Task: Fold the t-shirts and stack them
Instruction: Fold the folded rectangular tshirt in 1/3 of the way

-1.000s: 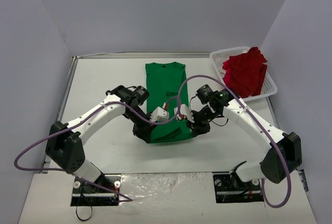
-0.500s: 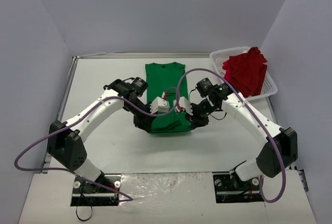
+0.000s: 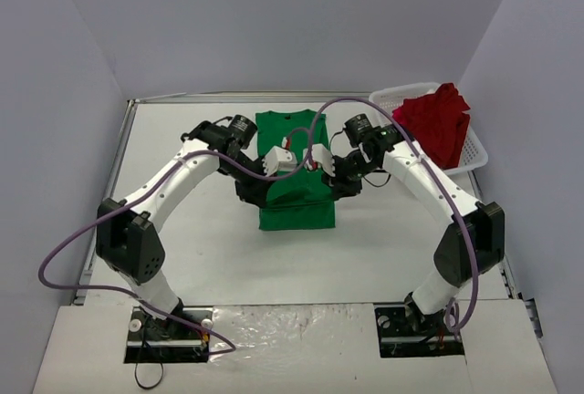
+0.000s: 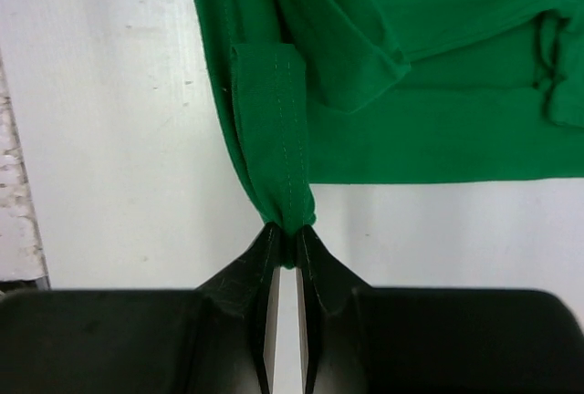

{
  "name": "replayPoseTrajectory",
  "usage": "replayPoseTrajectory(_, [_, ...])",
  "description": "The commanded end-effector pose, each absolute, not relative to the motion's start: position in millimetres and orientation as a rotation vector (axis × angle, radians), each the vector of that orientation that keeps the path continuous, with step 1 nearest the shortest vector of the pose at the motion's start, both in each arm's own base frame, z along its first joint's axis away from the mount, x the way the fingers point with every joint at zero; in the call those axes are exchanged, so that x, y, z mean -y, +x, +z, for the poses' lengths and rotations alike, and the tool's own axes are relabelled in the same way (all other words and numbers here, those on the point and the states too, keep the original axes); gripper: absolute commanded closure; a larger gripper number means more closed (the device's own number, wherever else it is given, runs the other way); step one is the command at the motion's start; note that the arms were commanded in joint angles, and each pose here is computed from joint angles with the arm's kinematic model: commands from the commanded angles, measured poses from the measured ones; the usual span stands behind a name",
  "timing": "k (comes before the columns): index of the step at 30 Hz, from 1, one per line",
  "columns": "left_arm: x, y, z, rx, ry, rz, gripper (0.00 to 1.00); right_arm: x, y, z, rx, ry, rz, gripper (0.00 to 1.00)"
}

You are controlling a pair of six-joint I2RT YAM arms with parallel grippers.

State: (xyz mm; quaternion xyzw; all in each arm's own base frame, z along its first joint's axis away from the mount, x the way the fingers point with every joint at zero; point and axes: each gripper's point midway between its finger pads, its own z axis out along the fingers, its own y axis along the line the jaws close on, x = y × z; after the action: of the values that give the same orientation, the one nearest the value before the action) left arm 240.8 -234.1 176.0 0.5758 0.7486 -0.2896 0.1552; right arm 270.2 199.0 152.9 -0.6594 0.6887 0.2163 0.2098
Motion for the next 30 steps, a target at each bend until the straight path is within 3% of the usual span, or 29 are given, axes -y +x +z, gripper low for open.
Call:
replayPoseTrajectory(1, [240, 263, 198, -2.028, 1.693, -0.781, 0.98, -191, 296, 151, -1.981, -1.797, 0.539, 1.0])
replayPoseTrajectory(15, [227, 368, 154, -2.15, 1.749, -0.784, 0.98, -196, 404, 111, -2.035, -1.726, 0.557, 1.0])
replayPoseTrajectory(30, [224, 405, 125, -2.172, 1.74, -0.729, 0.98, -202, 460, 59, -2.063, -1.706, 0.588, 1.0])
